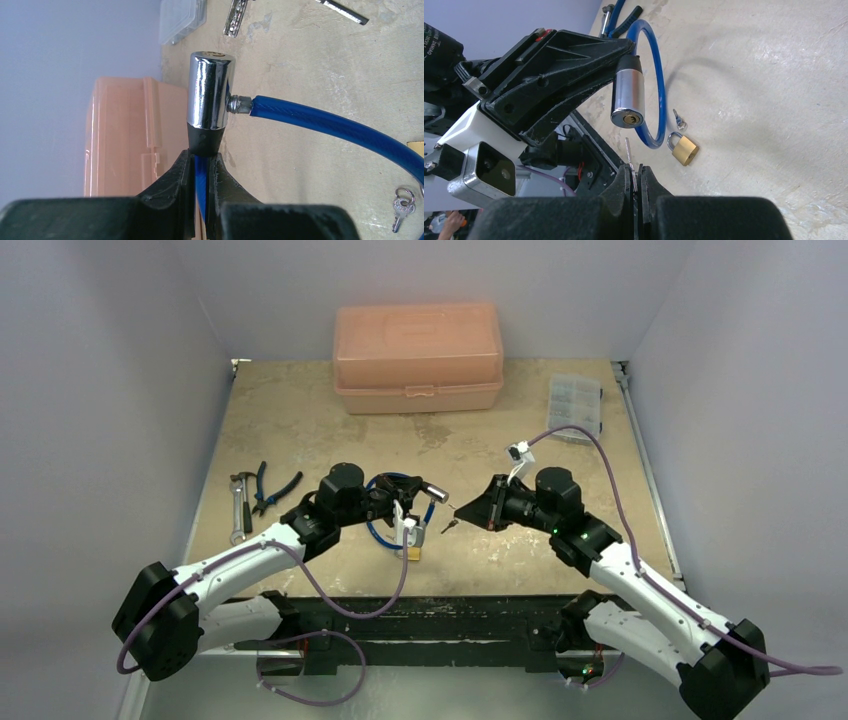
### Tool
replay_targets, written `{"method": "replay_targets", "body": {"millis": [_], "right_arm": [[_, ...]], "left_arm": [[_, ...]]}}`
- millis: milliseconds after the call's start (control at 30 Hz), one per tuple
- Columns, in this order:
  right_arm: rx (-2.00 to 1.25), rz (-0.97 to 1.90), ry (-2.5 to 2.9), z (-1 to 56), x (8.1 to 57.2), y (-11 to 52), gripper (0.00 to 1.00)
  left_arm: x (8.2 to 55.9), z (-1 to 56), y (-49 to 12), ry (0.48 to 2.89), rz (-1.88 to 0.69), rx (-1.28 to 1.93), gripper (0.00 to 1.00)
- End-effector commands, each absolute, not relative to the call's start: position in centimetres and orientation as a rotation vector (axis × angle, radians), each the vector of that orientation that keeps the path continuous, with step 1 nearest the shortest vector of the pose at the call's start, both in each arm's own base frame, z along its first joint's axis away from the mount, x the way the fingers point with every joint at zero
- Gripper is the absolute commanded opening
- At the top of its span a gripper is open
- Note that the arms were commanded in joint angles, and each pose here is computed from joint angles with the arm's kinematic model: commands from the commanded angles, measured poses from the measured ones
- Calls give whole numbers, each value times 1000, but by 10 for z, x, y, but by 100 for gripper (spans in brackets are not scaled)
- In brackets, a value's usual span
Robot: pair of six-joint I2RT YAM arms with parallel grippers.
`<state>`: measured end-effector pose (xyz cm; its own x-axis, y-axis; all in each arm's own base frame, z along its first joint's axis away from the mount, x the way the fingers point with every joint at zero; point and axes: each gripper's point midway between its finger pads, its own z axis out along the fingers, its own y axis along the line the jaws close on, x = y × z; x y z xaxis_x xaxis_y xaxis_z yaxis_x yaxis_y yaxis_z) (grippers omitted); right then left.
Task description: Unlock with the key
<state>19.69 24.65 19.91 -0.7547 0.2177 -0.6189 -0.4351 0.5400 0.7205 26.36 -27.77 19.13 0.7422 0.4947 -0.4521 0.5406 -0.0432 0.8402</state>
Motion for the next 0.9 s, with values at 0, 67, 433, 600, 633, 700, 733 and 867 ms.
{"method": "replay_targets", "body": {"millis": [0,67,433,600,633,700,733,867], "right_arm": [[-203,1264,2014,218,203,252,0],[-200,1265,2014,219,204,252,0],[-186,1255,2017,219,210,253,0],[-182,1254,2016,220,210,253,0],[-179,1252,2015,220,210,252,0],[-179,1250,2012,221,210,252,0],[-178,1249,2011,222,211,252,0],[-179,1247,2011,221,211,252,0]], "left_arm": [[261,216,-285,760,-46,1615,0],[261,216,-285,760,-47,1616,0],[260,215,-283,754,-41,1627,0],[260,214,-283,765,-50,1623,0],[260,214,-283,755,-40,1629,0],[260,213,-283,754,-39,1634,0],[260,212,-283,755,-39,1636,0],[260,213,-283,754,-36,1635,0]]}}
